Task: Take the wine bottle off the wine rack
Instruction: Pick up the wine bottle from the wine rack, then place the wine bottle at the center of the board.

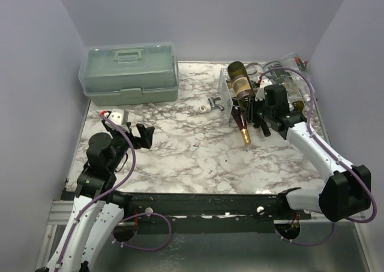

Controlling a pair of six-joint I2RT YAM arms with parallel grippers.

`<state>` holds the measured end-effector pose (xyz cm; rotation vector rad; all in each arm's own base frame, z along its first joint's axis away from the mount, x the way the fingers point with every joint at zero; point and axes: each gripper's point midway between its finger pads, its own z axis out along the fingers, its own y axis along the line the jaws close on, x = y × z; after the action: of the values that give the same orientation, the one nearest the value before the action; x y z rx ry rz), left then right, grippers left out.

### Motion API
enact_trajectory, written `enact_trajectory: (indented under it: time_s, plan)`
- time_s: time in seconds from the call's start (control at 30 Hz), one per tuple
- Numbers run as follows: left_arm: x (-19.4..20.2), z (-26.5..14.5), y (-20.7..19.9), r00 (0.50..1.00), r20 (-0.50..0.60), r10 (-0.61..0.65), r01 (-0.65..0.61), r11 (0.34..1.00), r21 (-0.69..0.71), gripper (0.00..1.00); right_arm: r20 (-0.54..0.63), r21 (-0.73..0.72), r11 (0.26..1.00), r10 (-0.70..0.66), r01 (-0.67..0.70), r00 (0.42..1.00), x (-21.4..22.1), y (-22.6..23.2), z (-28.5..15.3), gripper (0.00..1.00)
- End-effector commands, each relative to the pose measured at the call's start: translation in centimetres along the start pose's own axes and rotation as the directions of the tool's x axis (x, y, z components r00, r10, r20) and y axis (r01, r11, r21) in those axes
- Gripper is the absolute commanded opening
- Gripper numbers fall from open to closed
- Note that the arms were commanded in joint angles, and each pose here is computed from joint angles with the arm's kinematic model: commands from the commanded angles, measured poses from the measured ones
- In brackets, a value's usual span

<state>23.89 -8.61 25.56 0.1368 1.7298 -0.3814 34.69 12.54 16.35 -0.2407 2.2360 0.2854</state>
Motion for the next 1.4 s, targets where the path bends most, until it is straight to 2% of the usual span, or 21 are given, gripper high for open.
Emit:
enact_trajectory:
  time_s: [0.0, 0.5, 0.73, 0.8, 0.87, 0.93, 1.1, 1.27, 1.37]
  plan:
    - [0.2, 0.1, 0.3, 1.000, 0.003, 0.011, -0.011, 1.000, -0.014, 0.99, 0.162, -0.076, 0.997, -0.021, 0.033, 0.987, -4.3, 1.7, -1.7, 0.00]
    - [0.3, 0.2, -0.4, 1.000, 0.002, 0.015, -0.015, 0.999, 0.028, 0.99, 0.204, -0.164, 0.978, -0.094, 0.129, 0.974, -4.5, 2.7, -4.4, 0.00]
    - [-0.6, -0.6, -4.1, 0.998, 0.058, 0.010, -0.024, 0.971, 0.239, 0.99, 0.216, -0.264, 0.932, -0.192, 0.247, 0.957, -3.9, 4.0, -5.6, 0.00]
    - [-0.5, -1.2, -5.8, 0.997, 0.075, 0.035, -0.058, 0.939, 0.338, 0.99, 0.224, -0.295, 0.913, -0.221, 0.282, 0.949, -3.6, 4.5, -6.1, 0.00]
    - [0.1, -2.2, -8.4, 0.987, 0.126, 0.096, -0.147, 0.855, 0.498, 0.99, 0.229, -0.316, 0.896, -0.246, 0.311, 0.942, -3.3, 4.8, -6.5, 0.00]
    - [0.6, -3.0, -10.1, 0.978, 0.168, 0.124, -0.200, 0.784, 0.588, 0.99, 0.238, -0.344, 0.873, -0.274, 0.344, 0.932, -3.0, 5.3, -7.0, 0.00]
    - [1.4, -3.8, -11.9, 0.949, 0.253, 0.189, -0.310, 0.716, 0.625, 0.99, 0.248, -0.423, 0.814, -0.318, 0.398, 0.915, -2.0, 6.6, -7.7, 0.00]
    - [3.2, -4.0, -14.2, 0.925, 0.270, 0.269, -0.381, 0.626, 0.681, 0.99, 0.256, -0.468, 0.761, -0.370, 0.449, 0.893, -1.0, 7.2, -8.4, 0.00]
    - [4.1, -3.7, -14.7, 0.884, 0.303, 0.356, -0.464, 0.586, 0.664, 0.99, 0.272, -0.481, 0.726, -0.409, 0.492, 0.871, -0.7, 7.4, -9.1, 0.00]
